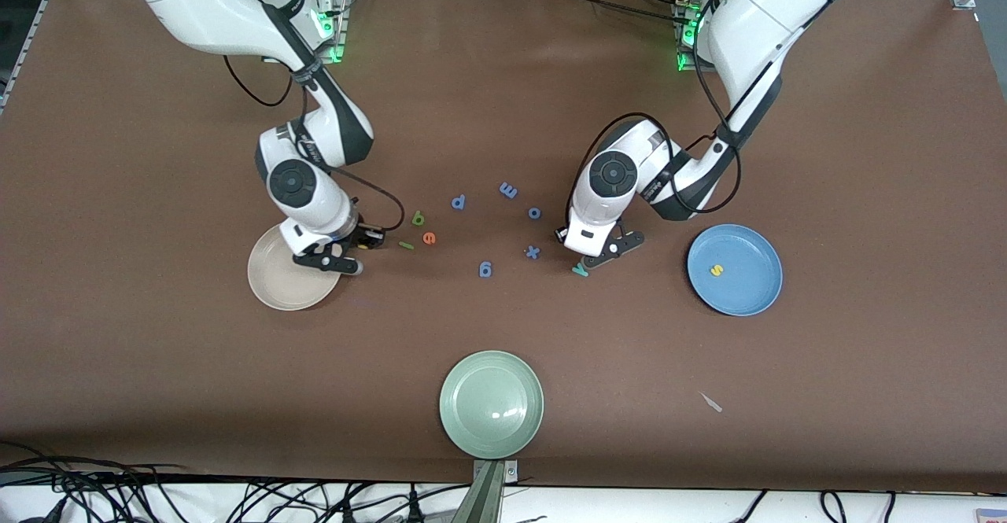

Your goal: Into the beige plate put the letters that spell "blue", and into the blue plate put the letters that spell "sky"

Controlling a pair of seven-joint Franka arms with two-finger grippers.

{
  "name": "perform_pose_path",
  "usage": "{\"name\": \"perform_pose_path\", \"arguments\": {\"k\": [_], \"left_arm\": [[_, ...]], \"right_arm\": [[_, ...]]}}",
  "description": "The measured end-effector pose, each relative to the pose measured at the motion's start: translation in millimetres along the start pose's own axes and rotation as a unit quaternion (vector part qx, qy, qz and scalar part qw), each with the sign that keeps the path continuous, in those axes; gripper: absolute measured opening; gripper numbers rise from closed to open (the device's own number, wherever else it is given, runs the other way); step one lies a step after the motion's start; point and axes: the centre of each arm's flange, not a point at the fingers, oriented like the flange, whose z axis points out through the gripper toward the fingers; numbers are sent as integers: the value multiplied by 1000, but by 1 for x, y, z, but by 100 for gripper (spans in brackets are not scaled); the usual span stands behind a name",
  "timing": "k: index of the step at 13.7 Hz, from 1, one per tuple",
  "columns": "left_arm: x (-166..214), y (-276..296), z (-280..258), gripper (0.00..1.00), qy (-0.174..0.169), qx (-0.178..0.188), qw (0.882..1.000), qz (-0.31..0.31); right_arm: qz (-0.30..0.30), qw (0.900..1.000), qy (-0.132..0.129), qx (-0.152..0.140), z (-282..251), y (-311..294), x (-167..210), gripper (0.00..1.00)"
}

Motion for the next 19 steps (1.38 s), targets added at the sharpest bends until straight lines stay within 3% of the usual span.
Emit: {"name": "perform_pose_path", "arguments": {"k": [5, 9, 11, 13, 17, 19], "left_arm": [[55, -34, -78, 23, -4, 75, 996, 51], [135, -102, -85, 23, -30, 84, 987, 130], [175, -146, -76, 23, -38, 88, 983, 155], [204, -182, -63, 23, -49, 92, 980, 172], [227, -225, -25, 23, -74, 81, 972, 209], [230, -233, -15, 33, -77, 83, 970, 216]], "right_arm": [[-63, 998, -1, -13, -45, 58, 33, 30], [-77, 997, -4, -15, -44, 66, 35, 32], [-75, 997, -6, -16, -43, 66, 34, 48], [-61, 998, -7, -15, -41, 63, 33, 67], [11, 1000, -11, 7, -42, 1, 13, 68], [55, 998, -17, 20, -34, -47, 3, 68]]}}
